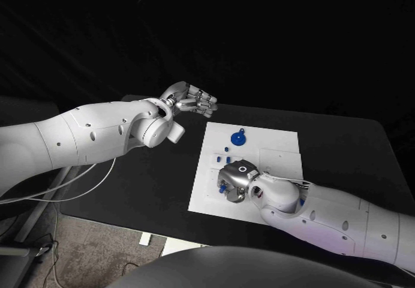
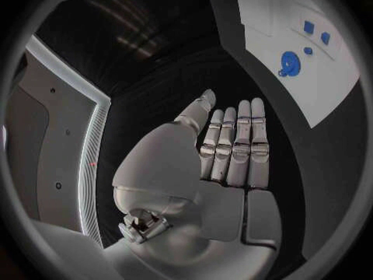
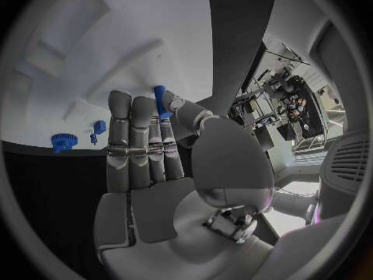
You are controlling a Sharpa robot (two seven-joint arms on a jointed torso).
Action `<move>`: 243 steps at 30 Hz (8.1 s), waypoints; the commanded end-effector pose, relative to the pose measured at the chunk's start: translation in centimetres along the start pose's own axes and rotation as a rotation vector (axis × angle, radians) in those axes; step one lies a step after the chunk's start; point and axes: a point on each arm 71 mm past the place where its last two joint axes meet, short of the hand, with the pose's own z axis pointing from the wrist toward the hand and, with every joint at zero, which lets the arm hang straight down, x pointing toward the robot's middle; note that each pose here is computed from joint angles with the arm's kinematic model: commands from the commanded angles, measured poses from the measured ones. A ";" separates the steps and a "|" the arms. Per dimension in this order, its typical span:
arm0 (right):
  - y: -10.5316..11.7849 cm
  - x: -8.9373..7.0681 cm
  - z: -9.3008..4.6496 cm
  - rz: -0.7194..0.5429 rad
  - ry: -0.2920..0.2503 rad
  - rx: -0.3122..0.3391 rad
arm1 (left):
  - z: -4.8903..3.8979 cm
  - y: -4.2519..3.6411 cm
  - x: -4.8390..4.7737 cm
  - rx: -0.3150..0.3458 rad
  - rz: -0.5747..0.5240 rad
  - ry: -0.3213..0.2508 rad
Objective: Assemble the parts on the task board
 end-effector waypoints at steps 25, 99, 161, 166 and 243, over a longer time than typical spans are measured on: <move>-0.4 -0.3 -0.7 0.098 -0.113 0.006 | -0.02 -0.10 0.06 0.002 -0.007 0.014; -13.8 2.9 -10.7 0.677 0.406 0.766 | -0.65 2.07 -0.92 -0.056 0.000 0.016; -11.4 1.6 -10.3 0.811 0.324 0.739 | -0.78 2.14 -0.90 -0.067 -0.003 0.028; -10.9 1.5 -10.0 0.814 0.339 0.723 | -0.77 2.14 -0.88 -0.068 -0.003 0.029; -11.7 0.4 -9.2 0.870 0.219 0.613 | -0.74 2.10 -0.81 -0.072 -0.001 0.029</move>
